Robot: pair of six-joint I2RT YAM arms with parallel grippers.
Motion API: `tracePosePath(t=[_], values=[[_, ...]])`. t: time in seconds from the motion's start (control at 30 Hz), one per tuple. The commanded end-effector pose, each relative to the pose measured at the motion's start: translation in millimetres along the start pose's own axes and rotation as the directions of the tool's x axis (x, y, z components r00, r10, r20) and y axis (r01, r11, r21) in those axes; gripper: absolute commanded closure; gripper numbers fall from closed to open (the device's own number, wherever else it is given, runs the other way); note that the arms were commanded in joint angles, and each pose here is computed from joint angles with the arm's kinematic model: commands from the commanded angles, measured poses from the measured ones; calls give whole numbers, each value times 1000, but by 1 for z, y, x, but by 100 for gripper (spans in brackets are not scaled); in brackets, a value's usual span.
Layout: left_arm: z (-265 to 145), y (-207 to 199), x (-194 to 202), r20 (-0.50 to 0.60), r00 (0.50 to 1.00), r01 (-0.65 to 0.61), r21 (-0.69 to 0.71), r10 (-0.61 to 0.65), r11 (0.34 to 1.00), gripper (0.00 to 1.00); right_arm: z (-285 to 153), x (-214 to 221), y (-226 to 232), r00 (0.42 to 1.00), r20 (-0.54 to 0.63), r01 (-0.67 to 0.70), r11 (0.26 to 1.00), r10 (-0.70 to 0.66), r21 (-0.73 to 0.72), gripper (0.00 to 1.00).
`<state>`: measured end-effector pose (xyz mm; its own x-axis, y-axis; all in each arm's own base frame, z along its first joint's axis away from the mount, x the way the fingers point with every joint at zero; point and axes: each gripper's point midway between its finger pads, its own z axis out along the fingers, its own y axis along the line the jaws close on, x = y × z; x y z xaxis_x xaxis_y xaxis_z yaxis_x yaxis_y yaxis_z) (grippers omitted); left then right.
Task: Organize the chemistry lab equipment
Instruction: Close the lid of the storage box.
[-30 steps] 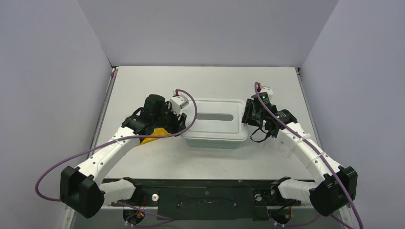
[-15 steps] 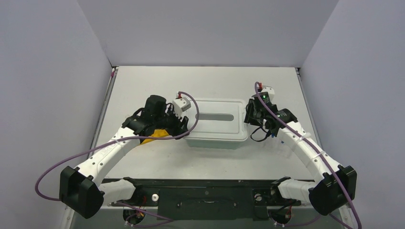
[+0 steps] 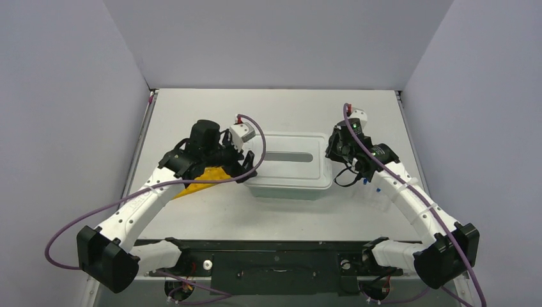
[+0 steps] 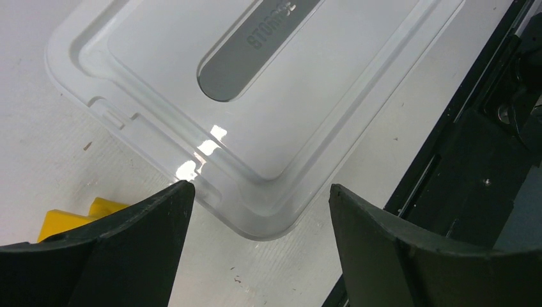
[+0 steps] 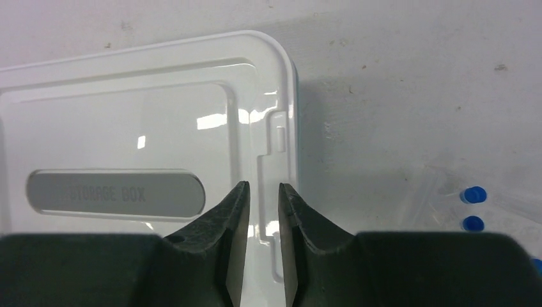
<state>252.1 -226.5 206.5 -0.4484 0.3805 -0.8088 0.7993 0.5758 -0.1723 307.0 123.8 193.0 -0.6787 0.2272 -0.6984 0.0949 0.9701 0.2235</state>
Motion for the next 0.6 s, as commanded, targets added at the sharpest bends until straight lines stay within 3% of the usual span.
tracePosePath(t=[0.0, 0.23, 0.4, 0.57], values=[[-19, 5, -34, 68, 997, -40, -44, 43, 998, 22, 2, -15, 32, 995, 33, -86, 984, 92, -154, 83], [-23, 24, -18, -16, 999, -39, -141, 37, 989, 15, 30, 22, 8, 986, -60, -161, 977, 154, -139, 95], [-23, 30, -4, -76, 997, -37, -163, 25, 986, 14, 45, 53, -24, 975, -119, -197, 977, 187, -80, 97], [-25, 33, -5, -69, 997, -54, -182, 42, 982, 14, 36, 43, -20, 977, -98, -202, 973, 191, -114, 94]])
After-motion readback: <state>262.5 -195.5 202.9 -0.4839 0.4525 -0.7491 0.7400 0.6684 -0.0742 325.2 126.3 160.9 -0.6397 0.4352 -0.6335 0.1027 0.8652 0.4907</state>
